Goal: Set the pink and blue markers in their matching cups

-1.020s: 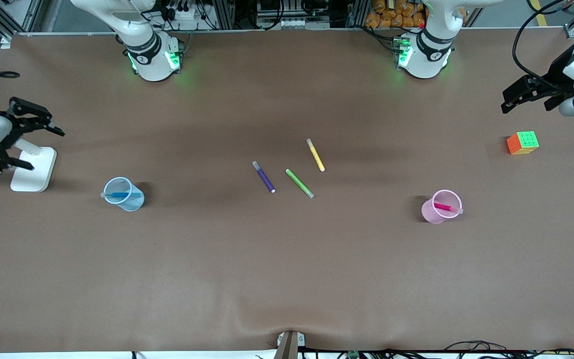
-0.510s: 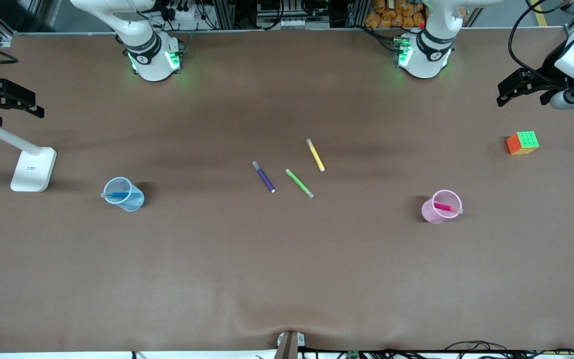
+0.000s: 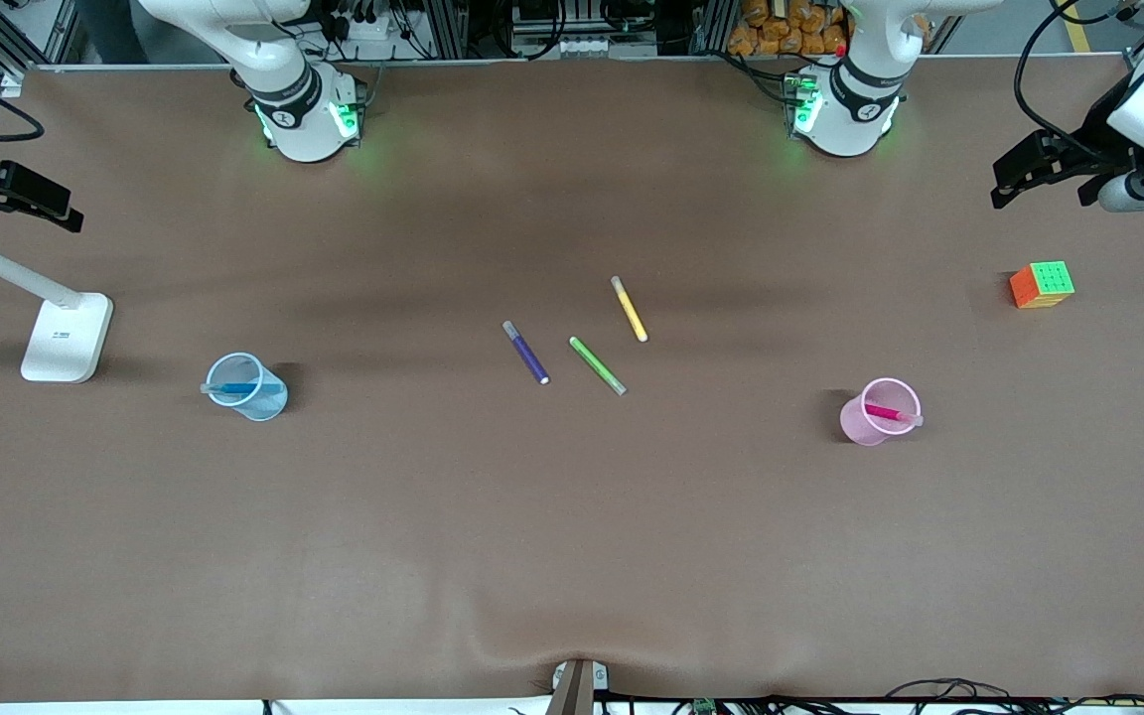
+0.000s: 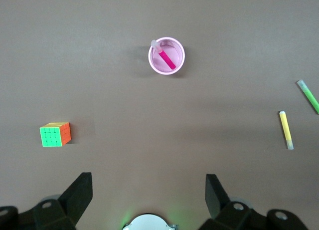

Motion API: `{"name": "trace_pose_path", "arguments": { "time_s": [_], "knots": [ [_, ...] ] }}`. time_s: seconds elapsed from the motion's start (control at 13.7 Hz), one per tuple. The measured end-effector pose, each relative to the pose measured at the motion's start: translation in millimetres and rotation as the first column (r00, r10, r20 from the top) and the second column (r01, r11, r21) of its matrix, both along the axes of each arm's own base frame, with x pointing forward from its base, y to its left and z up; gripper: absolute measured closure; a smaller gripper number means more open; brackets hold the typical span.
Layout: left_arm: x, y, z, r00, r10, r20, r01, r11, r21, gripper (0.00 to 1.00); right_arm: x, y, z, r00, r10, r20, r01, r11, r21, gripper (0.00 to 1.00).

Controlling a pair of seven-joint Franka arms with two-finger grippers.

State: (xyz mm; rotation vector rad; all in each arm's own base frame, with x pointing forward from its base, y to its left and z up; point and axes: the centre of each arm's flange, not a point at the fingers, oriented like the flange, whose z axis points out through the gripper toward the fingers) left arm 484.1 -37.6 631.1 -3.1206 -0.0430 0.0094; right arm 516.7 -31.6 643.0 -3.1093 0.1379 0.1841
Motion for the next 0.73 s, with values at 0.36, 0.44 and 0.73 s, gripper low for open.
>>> {"name": "trace_pose_path", "arguments": {
  "time_s": [0.36, 0.44, 0.73],
  "knots": [
    [11.5, -0.2, 2.7, 1.0, 0.001, 0.003, -0.001, 1.0, -0.001, 0.0, -1.6, 3.6, 1.7, 1.0, 0.003, 0.0, -0.003, 1.0, -0.001, 0.0],
    [11.9, -0.2, 2.1, 1.0, 0.001, 0.0, -0.001, 1.0, -0.001, 0.0, -1.6, 4.1, 1.7, 1.0, 0.003, 0.0, -0.003, 1.0, -0.001, 0.0],
    [10.1, 1.1, 1.8, 1.0, 0.004, -0.017, -0.004, 1.0, 0.0, 0.0, -1.5, 6.7, 1.4, 1.0, 0.008, 0.0, -0.008, 1.0, -0.001, 0.0]
  ]
}}
